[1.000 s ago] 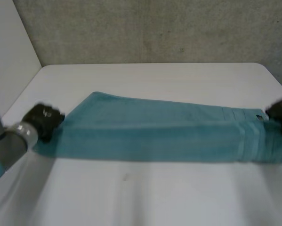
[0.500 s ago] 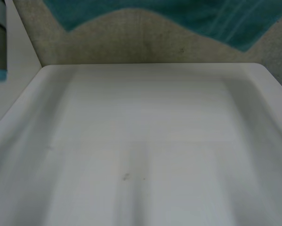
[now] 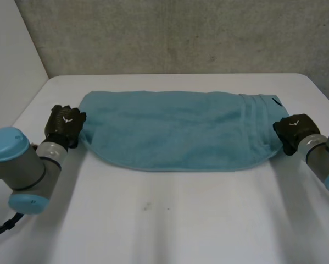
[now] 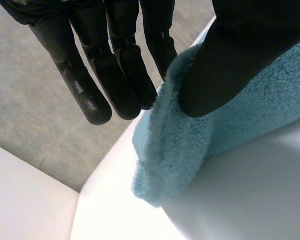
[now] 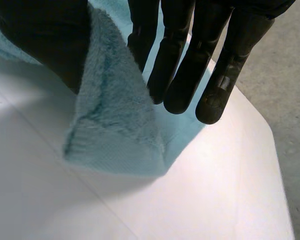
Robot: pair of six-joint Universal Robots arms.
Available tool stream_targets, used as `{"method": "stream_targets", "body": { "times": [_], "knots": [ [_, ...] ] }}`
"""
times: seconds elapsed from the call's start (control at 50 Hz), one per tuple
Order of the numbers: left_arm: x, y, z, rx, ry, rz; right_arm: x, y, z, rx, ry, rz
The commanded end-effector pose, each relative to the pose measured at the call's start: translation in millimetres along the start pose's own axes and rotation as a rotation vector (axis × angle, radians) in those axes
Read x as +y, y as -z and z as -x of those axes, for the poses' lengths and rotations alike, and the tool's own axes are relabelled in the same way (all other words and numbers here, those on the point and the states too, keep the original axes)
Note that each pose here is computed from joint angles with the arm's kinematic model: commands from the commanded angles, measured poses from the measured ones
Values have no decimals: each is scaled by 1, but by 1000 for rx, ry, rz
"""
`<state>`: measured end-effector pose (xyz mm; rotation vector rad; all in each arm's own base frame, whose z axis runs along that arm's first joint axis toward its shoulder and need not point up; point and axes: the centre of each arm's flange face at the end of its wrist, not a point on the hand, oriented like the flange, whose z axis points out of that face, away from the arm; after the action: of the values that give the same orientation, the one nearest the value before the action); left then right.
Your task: Fold the laundry
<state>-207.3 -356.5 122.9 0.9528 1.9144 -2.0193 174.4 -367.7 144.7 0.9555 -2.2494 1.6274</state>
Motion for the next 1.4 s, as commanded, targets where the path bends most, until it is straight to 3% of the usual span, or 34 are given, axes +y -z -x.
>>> {"method": "stream_targets", "body": {
  "times": [0.02, 0.1, 0.12, 0.18, 0.32, 0.4, 0.5, 0.64, 0.72, 1.0, 1.1, 1.26, 1.4],
  "knots": [
    [-9, 59, 24, 71, -19, 218, -18, 50, -16, -32, 55, 76],
    [-18, 92, 36, 129, -58, 337, -3, 96, -35, -141, 200, 293],
    [-27, 117, 43, 175, -73, 410, 0, 103, -36, -162, 228, 322],
    [-30, 135, 51, 198, -76, 478, 8, 120, -44, -213, 315, 392],
    [-42, 141, 47, 285, -48, 419, 1, 117, -53, -167, 319, 324],
    [-40, 113, 49, 265, -63, 297, -5, 93, -63, -62, 238, 211],
    [-45, 57, 34, 213, -144, 117, 9, 57, -61, -39, 146, 194],
    [-30, -17, 31, 80, -189, 41, -4, 21, -55, 38, 130, 115],
    [-22, -43, 15, 81, -208, 14, -2, -2, -57, 113, 122, 86],
    [-19, -68, -16, 36, -235, -144, 12, -34, -37, 180, 103, 130],
    [-34, -56, -17, 30, -239, -180, -7, -24, -51, 238, 4, 49],
    [-59, -24, -2, 19, -233, -183, -54, 27, -72, 269, -111, -169],
    [-72, 8, 4, 27, -221, -180, -38, 59, -95, 251, -122, -170]
  ]
}}
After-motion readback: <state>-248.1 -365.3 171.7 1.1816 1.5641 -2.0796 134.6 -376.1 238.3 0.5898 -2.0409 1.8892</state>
